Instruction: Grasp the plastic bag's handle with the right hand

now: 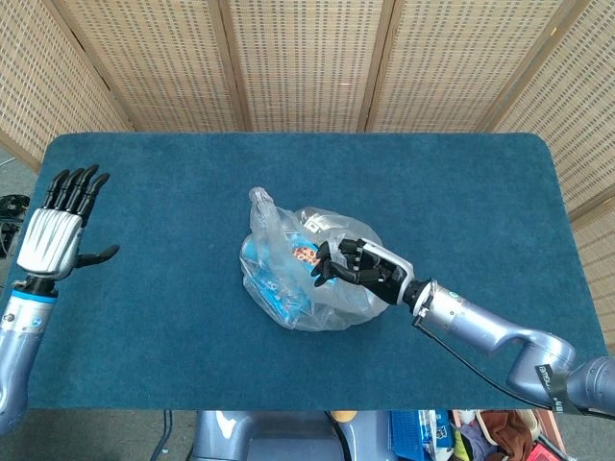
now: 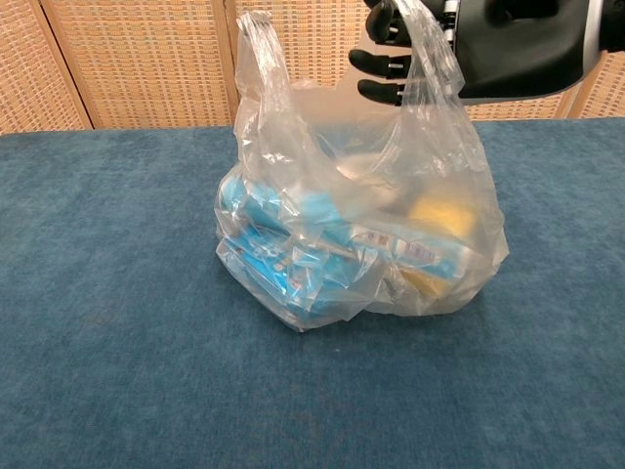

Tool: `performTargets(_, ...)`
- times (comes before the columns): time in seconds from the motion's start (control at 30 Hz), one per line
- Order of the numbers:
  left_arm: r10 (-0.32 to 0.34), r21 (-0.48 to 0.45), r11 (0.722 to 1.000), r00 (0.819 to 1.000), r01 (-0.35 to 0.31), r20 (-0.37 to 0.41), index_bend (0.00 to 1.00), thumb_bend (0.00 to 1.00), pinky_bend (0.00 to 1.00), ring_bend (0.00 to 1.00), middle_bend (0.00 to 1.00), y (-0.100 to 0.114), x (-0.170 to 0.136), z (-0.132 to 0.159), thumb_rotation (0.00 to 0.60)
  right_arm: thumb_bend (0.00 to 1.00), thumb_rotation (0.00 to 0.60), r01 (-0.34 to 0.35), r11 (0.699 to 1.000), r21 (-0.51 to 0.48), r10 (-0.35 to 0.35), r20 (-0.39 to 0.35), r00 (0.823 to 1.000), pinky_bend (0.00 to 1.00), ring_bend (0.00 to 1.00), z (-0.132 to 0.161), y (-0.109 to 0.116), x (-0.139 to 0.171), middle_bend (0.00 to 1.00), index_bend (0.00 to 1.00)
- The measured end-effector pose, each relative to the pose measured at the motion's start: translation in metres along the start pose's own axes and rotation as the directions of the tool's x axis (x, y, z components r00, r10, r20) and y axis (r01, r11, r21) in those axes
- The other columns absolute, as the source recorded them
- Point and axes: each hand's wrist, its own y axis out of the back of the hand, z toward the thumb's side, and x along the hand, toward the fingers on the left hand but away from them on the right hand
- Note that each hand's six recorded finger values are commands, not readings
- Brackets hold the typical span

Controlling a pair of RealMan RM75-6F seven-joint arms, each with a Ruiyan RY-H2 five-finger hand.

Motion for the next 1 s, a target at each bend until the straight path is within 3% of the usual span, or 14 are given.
performTargets(0.17,0.054,-0.026,0.998,0.987,-0.051,0.151,0.0,0.14,0.05,0.0,0.0,-0.003,0.034,0.031,0.6,0.57,0.6,0.006,1.0,0.013,-0.006,0.0,1.0,0.37,0.37,0.001,0.001,0.002,0.58,0.42)
performTargets(0.47,0.097,-0.017,0.995,0.933,-0.097,0.347,0.0,0.17,0.11,0.0,0.0,-0.01,0.088,0.092,0.6,0.54,0.6,0.002,0.999,0.039,-0.003,0.006,1.0,0.37,0.36,0.001,0.004,0.001,0.58,0.41)
performTargets(0.5,0.094,-0.011,0.995,0.928,-0.097,0.36,0.0,0.17,0.11,0.0,0.0,-0.011,0.093,0.097,0.6,0.5,0.6,0.002,0.999,0.038,-0.002,0.001,1.0,0.36,0.36,0.002,0.004,0.001,0.58,0.42)
performTargets(0.57,0.082,0.002,0.996,0.919,-0.089,0.385,0.0,0.17,0.11,0.0,0.0,-0.016,0.102,0.11,0.6,0.32,0.6,0.001,0.999,0.034,-0.001,-0.006,1.0,0.36,0.35,0.004,0.005,0.0,0.58,0.42)
performTargets(0.63,0.068,0.012,0.997,0.912,-0.079,0.405,0.0,0.17,0.11,0.0,0.0,-0.021,0.112,0.123,0.6,0.08,0.6,-0.001,0.999,0.037,0.001,-0.014,1.0,0.36,0.35,0.005,0.006,-0.001,0.58,0.42)
performTargets(0.67,0.062,0.019,0.997,0.909,-0.077,0.413,0.0,0.17,0.11,0.0,0.0,-0.023,0.115,0.129,0.6,0.04,0.6,-0.001,0.999,0.039,0.002,-0.017,1.0,0.36,0.35,0.006,0.006,-0.001,0.58,0.42)
performTargets(1.0,0.019,0.087,0.994,0.891,-0.065,0.454,0.0,0.17,0.13,0.01,0.0,-0.043,0.143,0.161,0.6,0.0,0.6,0.005,0.997,0.078,-0.003,-0.018,1.0,0.35,0.35,0.012,0.01,0.001,0.57,0.42)
